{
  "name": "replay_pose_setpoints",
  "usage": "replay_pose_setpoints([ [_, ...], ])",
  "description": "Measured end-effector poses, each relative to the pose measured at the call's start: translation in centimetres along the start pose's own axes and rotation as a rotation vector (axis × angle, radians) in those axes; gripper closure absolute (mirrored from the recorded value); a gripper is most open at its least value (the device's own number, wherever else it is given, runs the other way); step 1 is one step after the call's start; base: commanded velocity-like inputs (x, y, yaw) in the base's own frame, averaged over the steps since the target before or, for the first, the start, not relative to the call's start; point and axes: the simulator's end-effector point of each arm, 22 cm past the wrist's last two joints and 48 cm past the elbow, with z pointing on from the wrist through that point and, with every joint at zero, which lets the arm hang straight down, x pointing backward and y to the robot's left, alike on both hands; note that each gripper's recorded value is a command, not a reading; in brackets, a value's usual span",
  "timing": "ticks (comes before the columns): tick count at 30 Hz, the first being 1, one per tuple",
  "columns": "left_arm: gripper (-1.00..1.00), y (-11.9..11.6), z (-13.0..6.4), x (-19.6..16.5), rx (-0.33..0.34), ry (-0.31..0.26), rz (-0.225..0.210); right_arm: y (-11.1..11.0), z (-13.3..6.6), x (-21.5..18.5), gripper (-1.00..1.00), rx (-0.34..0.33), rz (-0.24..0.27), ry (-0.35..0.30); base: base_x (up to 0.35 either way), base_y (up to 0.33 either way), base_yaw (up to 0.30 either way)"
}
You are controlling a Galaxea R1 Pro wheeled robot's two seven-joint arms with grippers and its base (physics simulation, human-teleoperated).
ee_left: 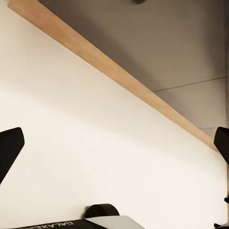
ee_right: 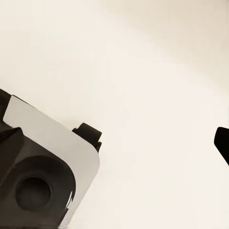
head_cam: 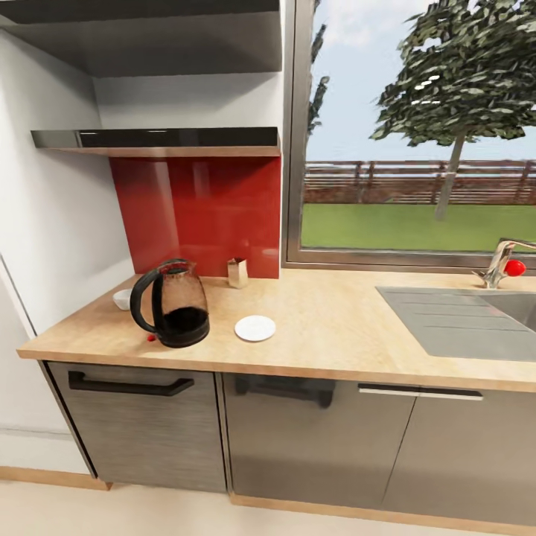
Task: Set up a coffee station on the kitchen countertop: keep the coffee maker on the countertop, move the bottle of coffee from the kitchen shelf to the counter next to the coffee maker, place a paper coffee filter on top of the coffee maker, put the saucer next to the coffee maker with the coffee cup on the saucer, and place the electric kettle next to the coffee maker.
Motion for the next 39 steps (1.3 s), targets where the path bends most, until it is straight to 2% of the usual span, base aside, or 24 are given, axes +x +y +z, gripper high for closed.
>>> replay_pose_setpoints([
  [1, -1.0, 0.0, 0.0, 0.0, 0.0, -0.001, 0.0, 0.1, -0.1, 0.3, -1.0, 0.002, -0.006, 0.001, 0.006, 0.011, -0.05],
  [2, -1.0, 0.0, 0.0, -0.1, 0.001, -0.002, 0.0, 1.0, -0.2, -0.5, -1.0, -0.023, -0.102, -0.057, 0.004, 0.007, -0.088],
  [3, -1.0, 0.0, 0.0, -0.1, 0.002, -0.003, 0.0, 1.1, -0.2, -0.5, -1.0, -0.024, -0.106, -0.06, 0.004, 0.007, -0.088],
  [9, -1.0, 0.0, 0.0, -0.1, 0.002, -0.004, 0.0, 1.1, -0.3, -0.4, -1.0, -0.024, -0.109, -0.061, 0.001, 0.088, -0.108],
  [28, -1.0, 0.0, 0.0, -0.1, 0.001, -0.005, -0.001, 1.1, -0.3, -0.4, -1.0, -0.023, -0.109, -0.062, 0.01, 0.267, -0.008],
  [39, -1.0, 0.0, -0.1, -0.2, 0.001, -0.005, 0.0, 1.1, -0.3, -0.4, -1.0, -0.023, -0.109, -0.061, 0.078, 0.148, 0.0],
])
